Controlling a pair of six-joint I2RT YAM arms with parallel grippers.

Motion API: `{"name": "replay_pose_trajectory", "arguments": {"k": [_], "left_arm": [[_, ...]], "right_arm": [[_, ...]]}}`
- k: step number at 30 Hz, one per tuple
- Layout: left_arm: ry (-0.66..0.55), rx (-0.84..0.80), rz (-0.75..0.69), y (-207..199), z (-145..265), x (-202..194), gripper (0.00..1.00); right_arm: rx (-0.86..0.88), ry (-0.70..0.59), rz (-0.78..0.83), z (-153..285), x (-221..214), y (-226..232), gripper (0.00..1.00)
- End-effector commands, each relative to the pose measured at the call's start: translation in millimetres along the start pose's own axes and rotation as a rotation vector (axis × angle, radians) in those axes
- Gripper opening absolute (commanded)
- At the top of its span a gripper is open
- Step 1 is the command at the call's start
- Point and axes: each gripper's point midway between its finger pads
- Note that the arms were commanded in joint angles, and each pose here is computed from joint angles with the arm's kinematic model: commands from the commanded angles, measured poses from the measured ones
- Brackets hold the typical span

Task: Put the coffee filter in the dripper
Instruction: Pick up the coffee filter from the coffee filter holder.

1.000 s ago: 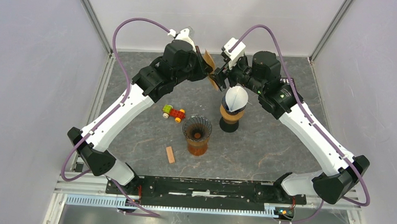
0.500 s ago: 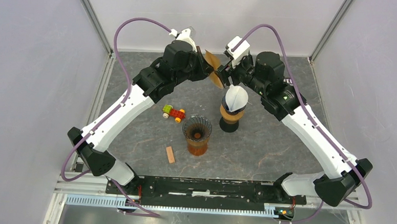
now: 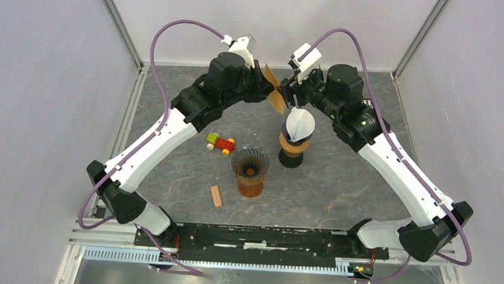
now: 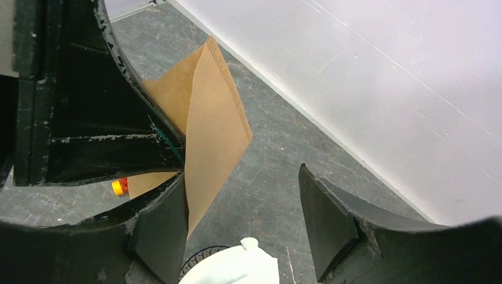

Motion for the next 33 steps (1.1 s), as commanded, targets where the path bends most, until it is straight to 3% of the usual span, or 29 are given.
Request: {"name": "replay_pose_trajectory", "arguments": {"k": [1,9,14,19,33], "left_arm": [[-0.076,-0.1,-0.068,-20,19,23,0.02],[-0.076,-0.162,-0.17,-29,20,18,0.02],[-0.072,-0.164,-0.226,-28,20,15,0.02],[-0.08,-0.109,-0.303,-21,15,11,0.02],[-0.148,0.124,-0.476,-7,6,13,0.02]], "right_arm": [[-0.041,-0.015,-0.007,1,3,-9,0.7],[-0.034,0.022,-0.001,-10,-11,-7,0.64],[-0.047,0.026,0.006,-10,-12,-9,0.55],[-0.042,0.016,-0.005,-8,-9,-8,0.39],[-0.117,0.038,-0.019,-6,-18,-19,0.21]]}}
Point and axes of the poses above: each gripper's point midway between its finger pads, its own z axis back along the fingers, its own y axis along the line the jaws close on, x = y × z, and after that the axes turned 3 degrees about -z, right-handed
